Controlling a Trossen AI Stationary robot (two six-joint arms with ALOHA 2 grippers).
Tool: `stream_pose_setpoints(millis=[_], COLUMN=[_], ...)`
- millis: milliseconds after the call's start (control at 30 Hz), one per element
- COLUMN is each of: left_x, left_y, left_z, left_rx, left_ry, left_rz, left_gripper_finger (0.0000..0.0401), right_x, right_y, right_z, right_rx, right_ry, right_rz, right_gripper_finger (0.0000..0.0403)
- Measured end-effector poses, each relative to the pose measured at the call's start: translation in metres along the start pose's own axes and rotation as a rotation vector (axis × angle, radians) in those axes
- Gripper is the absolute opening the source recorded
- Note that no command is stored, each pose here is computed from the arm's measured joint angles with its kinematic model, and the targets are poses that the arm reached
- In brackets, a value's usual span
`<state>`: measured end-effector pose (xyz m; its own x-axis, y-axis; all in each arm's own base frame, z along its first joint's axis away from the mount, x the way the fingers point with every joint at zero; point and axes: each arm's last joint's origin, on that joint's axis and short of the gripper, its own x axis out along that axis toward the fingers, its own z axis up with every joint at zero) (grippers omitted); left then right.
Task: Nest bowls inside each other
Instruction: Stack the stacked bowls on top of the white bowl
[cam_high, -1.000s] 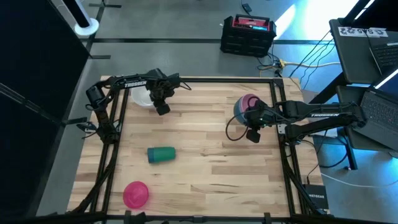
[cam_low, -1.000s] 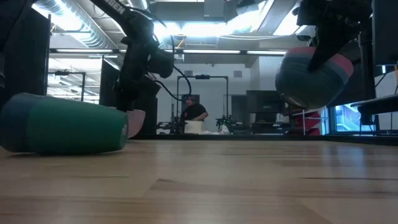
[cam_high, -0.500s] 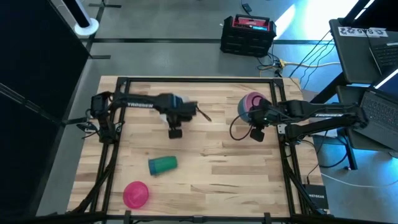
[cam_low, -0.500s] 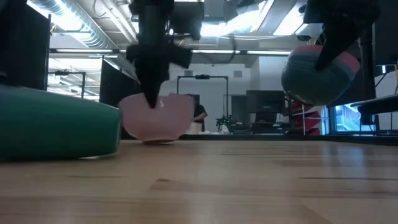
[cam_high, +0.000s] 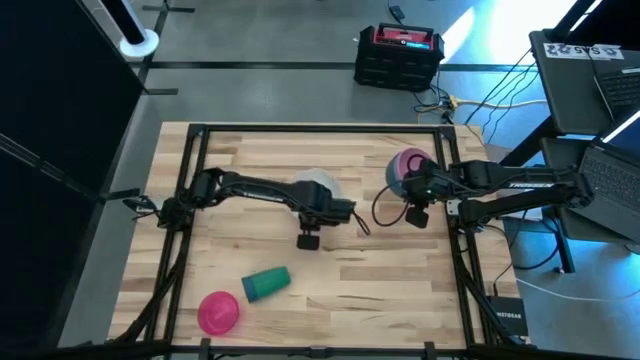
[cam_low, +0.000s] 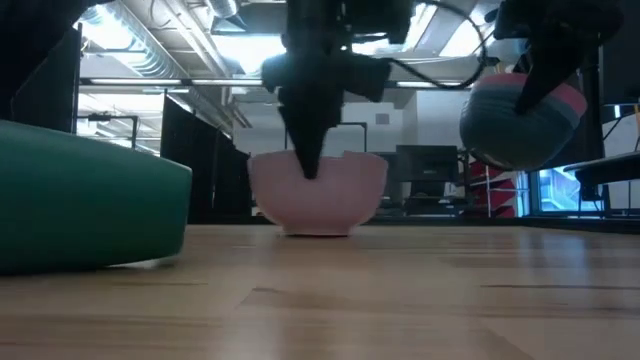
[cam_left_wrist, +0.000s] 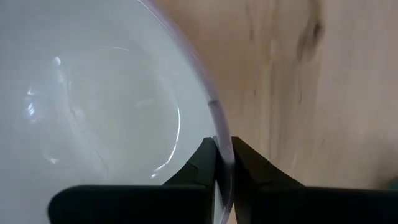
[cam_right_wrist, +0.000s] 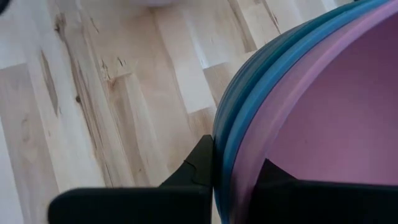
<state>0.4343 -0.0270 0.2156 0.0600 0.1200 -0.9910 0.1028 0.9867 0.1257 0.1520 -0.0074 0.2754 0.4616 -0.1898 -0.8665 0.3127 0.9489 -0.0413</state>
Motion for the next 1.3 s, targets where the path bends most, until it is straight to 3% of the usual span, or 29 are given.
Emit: stream_pose_setpoints(millis=[267,500,867,1067,1200,1300], left_x=[0.009,0.009,-0.049,-0.113,-0.171,-0.207], left_y=[-0.016,-0.014,-0.004,0.007,0.016,0.016], left_z=[0.007,0.011,0.011,-0.015,-0.049,-0.08], left_rx=[0.066,0.077,0.026,-0.109,-0.278,-0.386], left_ry=[0.001,-0.038,-0.077,-0.121,-0.279,-0.39], left_rz=[-0.004,-0.035,-0.009,0.088,0.152,0.217], left_gripper_finger=[0.0007,0.0075,0.0121,0.0118,0.0117,0.0117], right_x=[-0.002,-0.002,-0.002,0.005,0.02,0.027], right_y=[-0.001,-0.001,0.0,0.011,0.024,0.034], right_z=[-0.001,-0.002,-0.001,0.022,0.052,0.083], right_rx=[-0.002,-0.012,-0.022,-0.041,-0.065,-0.099], right_ry=[-0.001,0.004,-0.008,-0.15,-0.186,-0.182], right_rz=[0.0,0.0,0.012,0.166,0.281,0.295], right_gripper_finger=[0.0,0.0,0.0,0.0,0.0,0.0])
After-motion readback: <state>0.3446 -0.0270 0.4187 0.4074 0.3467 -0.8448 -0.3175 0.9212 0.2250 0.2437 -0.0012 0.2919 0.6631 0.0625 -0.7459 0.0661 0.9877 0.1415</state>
